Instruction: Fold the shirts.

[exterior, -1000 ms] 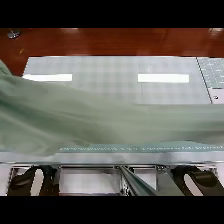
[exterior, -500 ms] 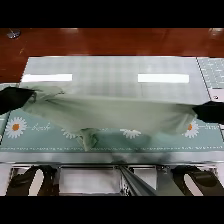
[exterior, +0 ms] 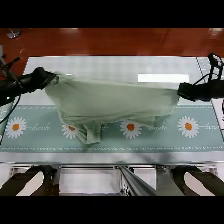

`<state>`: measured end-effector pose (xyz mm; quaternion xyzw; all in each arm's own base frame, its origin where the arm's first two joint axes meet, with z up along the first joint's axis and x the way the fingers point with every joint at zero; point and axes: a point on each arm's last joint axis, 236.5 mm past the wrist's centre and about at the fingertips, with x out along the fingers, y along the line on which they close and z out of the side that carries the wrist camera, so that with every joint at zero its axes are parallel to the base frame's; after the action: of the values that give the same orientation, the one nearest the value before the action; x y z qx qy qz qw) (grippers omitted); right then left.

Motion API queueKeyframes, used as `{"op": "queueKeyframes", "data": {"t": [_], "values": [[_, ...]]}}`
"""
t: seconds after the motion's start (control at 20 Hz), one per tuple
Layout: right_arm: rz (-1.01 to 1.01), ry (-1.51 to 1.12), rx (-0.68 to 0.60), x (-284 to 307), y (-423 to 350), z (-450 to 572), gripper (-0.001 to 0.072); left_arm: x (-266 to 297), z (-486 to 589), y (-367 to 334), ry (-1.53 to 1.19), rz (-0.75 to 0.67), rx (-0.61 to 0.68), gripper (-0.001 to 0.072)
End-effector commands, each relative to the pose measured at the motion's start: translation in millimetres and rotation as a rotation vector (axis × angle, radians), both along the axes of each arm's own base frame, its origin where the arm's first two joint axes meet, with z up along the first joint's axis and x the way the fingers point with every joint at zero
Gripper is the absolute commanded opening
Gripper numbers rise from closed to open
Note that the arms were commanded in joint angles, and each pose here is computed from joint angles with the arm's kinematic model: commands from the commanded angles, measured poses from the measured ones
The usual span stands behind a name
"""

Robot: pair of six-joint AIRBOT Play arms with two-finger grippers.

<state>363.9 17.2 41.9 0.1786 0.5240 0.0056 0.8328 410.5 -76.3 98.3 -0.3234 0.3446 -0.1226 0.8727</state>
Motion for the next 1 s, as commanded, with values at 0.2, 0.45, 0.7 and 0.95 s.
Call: {"op": "queueKeyframes", "data": {"t": [0.2,0.45,0.7,0.95], "values": [[-0.056,0.044,0.162,56,9,-41,0.0021,33,-61,-12,0.131,-0.007,-0.025,0.0034],[-0.031,0.159,0.177,30,-13,-51,0.0627,3,-48,-5,0.232,-0.164,-0.008,0.0705],[-0.233,0.308,0.143,-43,-112,-48,0.0626,-86,-78,109,0.561,-0.005,0.148,0.0705],[-0.474,-0.003,0.323,-51,-101,-54,0.0625,-152,-123,78,0.591,0.143,-0.107,0.0703]]}}
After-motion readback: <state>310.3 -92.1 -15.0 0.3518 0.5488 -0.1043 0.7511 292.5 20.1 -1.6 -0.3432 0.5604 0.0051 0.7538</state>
